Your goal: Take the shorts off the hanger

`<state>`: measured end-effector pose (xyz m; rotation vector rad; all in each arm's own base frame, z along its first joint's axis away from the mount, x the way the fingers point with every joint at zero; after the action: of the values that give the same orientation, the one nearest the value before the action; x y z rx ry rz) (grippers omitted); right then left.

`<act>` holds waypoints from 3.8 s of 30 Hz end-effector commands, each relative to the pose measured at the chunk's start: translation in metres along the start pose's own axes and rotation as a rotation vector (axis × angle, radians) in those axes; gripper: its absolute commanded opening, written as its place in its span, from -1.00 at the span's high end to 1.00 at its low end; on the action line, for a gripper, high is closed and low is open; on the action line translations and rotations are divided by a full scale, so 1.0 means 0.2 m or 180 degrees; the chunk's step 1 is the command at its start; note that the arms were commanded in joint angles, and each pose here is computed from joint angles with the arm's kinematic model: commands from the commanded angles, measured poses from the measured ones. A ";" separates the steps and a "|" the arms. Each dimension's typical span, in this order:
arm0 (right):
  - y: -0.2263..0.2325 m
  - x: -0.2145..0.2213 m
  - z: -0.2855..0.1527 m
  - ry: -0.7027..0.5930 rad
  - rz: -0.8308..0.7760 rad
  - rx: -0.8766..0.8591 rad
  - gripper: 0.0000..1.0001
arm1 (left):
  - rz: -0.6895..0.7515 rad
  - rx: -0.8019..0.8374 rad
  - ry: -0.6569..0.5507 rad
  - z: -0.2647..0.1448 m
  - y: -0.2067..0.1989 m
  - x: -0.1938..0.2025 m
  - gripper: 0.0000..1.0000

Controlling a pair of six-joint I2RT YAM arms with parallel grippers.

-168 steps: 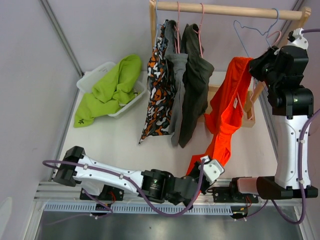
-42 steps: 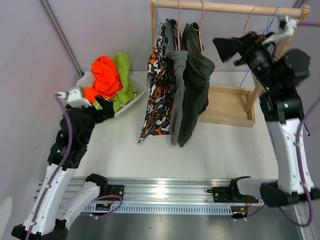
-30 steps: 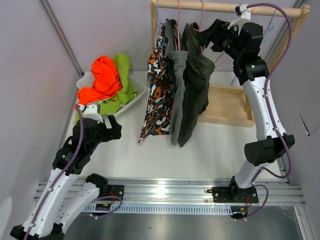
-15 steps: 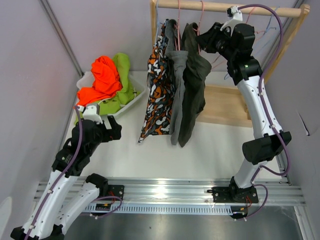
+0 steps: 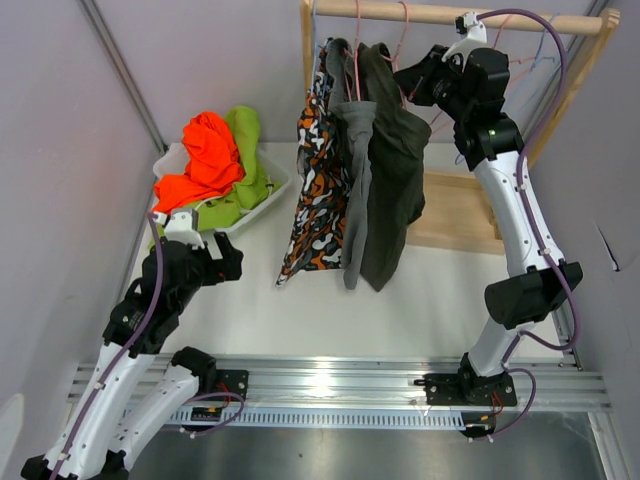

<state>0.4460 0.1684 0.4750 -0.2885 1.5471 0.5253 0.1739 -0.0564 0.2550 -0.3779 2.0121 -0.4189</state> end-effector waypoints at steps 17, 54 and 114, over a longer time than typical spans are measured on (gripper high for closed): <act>0.01 -0.51 -0.50 -0.0754 -0.0148 0.0912 1.00 | 0.0565 0.1493 -0.0313 -0.21 -1.12 -0.69 -0.99; 0.06 -0.44 -0.78 -0.0727 0.0297 0.1110 1.00 | 0.1155 0.2199 0.0495 0.14 -2.07 0.45 0.54; 0.06 1.49 -1.28 0.3164 0.1051 0.0915 -0.99 | 0.0676 0.0943 0.0569 -0.05 -0.85 0.68 1.00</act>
<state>0.2172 0.0816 0.1685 -0.0448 2.6500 0.3120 0.1039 -0.2631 0.2081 0.1121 2.1556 -0.6061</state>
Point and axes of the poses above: each gripper's point midway between its finger pads, its own z axis out along the fingers, its own y axis along the line the jaws close on, x = y × z, the point moved 5 cm from there along -z, back along the fingers, and after that the axes turned 15 degrees about -z, right-handed, at the moved point
